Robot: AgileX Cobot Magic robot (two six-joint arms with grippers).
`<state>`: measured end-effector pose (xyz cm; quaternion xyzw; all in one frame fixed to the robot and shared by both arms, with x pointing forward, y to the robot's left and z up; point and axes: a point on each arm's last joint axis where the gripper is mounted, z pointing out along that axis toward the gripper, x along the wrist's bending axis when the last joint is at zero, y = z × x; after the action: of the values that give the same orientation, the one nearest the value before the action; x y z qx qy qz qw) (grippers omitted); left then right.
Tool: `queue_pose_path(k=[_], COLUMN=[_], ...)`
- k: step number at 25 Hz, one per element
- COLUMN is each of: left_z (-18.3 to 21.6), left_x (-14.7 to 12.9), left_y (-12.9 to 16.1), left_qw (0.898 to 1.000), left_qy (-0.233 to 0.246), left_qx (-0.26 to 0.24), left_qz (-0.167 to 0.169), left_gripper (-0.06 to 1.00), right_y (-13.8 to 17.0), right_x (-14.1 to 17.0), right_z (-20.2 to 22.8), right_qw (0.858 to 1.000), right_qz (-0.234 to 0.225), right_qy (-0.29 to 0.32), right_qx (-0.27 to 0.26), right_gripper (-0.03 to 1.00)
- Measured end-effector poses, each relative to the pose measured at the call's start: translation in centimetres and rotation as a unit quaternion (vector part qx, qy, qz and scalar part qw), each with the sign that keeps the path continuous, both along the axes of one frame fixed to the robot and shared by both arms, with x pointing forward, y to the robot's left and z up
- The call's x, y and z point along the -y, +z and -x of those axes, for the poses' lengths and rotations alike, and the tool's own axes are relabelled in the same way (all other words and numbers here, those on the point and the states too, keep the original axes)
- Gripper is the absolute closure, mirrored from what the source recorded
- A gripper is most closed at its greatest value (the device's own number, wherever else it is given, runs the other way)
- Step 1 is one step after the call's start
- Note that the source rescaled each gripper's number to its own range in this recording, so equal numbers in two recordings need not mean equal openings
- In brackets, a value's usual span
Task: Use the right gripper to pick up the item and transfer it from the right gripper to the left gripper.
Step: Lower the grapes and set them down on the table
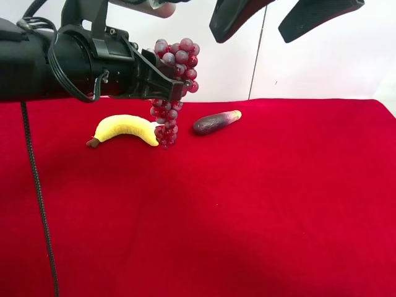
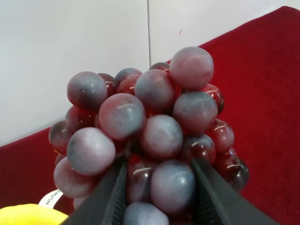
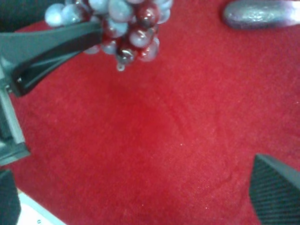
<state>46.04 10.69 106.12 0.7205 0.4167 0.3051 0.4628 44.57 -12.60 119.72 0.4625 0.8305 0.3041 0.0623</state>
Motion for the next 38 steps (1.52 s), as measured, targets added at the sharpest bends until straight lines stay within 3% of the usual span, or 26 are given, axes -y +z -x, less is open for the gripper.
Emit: queue_pose_path(k=[5, 14, 20, 26, 33, 38], left_z=[0.0, 0.0, 0.0, 0.0, 0.0, 0.0], left_x=[0.0, 0.0, 0.0, -0.1, -0.1, -0.1], left_y=[0.0, 0.0, 0.1, 0.1, 0.1, 0.1], left_qw=[1.000, 1.000, 1.000, 1.000, 1.000, 1.000], left_qy=[0.000, -0.001, -0.006, -0.008, -0.008, -0.008], left_qx=[0.001, 0.001, 0.007, 0.010, 0.011, 0.011], left_qz=[-0.001, -0.002, -0.012, -0.016, -0.017, -0.017], left_gripper=[0.91, 0.92, 0.93, 0.93, 0.93, 0.93], right_y=[-0.1, 0.0, 2.6, 4.9, 2.4, -2.6], right_x=[0.4, 0.6, 2.5, 6.9, 11.5, 13.9], right_z=[-0.4, -0.3, 2.2, 7.9, 14.0, 16.9], right_qw=[0.999, 0.999, 0.998, 0.992, 0.987, 0.989], right_qz=[0.017, 0.025, -0.009, -0.057, -0.077, -0.065], right_qy=[-0.025, -0.018, -0.022, -0.027, -0.030, -0.034], right_qx=[0.011, 0.020, 0.057, 0.113, 0.136, 0.132], right_gripper=[-0.03, -0.03, -0.03, -0.03, -0.03, -0.03])
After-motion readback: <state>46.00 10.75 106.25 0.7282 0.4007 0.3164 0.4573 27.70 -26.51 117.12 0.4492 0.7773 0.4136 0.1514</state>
